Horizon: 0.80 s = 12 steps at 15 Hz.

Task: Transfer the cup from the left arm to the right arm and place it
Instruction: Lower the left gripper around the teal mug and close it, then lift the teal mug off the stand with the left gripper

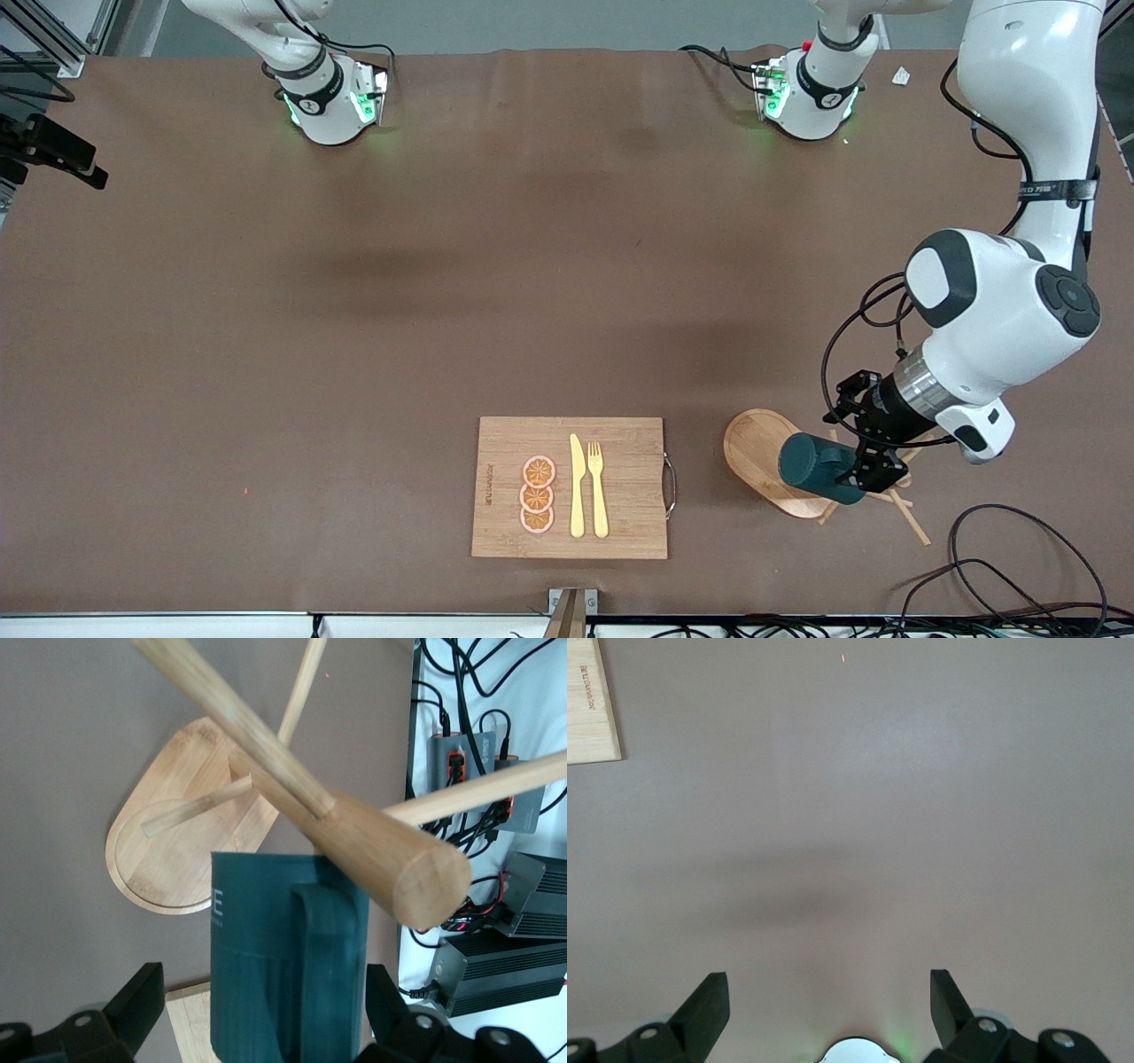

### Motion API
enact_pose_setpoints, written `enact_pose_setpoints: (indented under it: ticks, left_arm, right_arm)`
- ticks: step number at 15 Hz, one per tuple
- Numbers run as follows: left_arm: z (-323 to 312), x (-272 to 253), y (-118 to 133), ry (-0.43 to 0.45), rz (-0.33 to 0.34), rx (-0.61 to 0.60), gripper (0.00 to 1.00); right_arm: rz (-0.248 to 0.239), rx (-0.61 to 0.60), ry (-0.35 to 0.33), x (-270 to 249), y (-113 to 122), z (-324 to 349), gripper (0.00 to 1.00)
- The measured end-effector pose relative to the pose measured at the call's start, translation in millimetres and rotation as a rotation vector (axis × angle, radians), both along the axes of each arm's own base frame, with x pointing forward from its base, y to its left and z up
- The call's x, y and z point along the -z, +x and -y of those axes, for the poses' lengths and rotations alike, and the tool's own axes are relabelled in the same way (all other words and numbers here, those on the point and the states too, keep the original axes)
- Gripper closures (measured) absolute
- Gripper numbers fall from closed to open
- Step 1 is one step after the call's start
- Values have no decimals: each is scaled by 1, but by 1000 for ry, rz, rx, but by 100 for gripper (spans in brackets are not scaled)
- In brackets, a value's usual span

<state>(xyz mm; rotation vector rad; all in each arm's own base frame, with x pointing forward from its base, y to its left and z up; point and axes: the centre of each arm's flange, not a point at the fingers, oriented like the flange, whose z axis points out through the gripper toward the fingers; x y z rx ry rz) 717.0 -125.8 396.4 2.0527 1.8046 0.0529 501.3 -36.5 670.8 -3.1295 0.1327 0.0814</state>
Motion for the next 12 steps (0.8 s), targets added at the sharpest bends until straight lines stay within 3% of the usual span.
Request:
enact_pose_setpoints:
  ticks: [12]
  left_arm:
    - [10,11,18,-22,45,-3,0]
  right_arm:
    - [0,0,0,0,0,0,0]
